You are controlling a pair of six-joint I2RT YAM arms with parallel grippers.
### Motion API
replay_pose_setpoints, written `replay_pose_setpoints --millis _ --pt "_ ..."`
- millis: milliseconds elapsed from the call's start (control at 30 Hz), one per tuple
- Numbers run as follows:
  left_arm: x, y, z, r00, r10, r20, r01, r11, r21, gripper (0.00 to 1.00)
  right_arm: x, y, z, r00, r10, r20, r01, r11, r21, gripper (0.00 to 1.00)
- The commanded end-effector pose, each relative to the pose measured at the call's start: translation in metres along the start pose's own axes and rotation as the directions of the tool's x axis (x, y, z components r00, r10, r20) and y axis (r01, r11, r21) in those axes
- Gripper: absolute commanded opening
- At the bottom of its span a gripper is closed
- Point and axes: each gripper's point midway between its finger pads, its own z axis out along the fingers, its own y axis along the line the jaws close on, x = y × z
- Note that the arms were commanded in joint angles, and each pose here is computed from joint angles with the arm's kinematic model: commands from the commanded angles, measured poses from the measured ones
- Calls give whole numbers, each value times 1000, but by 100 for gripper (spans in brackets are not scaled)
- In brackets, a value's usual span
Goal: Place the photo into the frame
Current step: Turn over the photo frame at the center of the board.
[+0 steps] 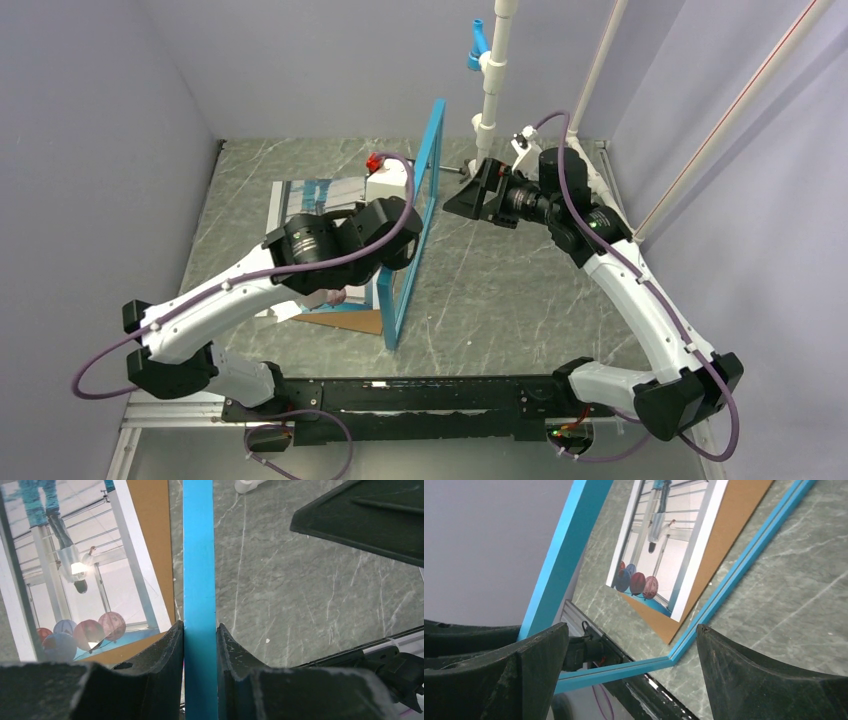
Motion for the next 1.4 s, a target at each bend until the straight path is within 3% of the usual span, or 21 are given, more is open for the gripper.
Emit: replay_pose_setpoints --millis 0,433,700,867,1100,1267,1367 --pt "24 -27 10 995 15 -99 -12 999 33 9 -8 1 -20 1000 -23 16 23 1000 19 100" --pt "38 -89 21 990 41 -132 -8 971 239 68 -9 -12 -36 998 68 8 -67 997 -46 100" --pt "32 -109 7 996 5 -86 30 913 407 90 -11 -9 -29 994 106 -8 -107 989 -103 100" --pt "29 -109 -2 998 -5 -67 35 891 453 99 -21 -2 -25 994 107 2 -106 986 -126 100" --pt "18 -111 -22 999 -36 -29 46 803 594 99 -25 -1 -11 992 121 -19 -123 985 -121 100" --pt "15 -84 -19 994 -102 -42 108 812 574 99 -28 -4 3 997 74 -22 -74 997 -27 98" --pt "12 -64 -17 989 -145 -37 142 829 541 99 -28 -10 14 998 36 -41 -34 998 60 92"
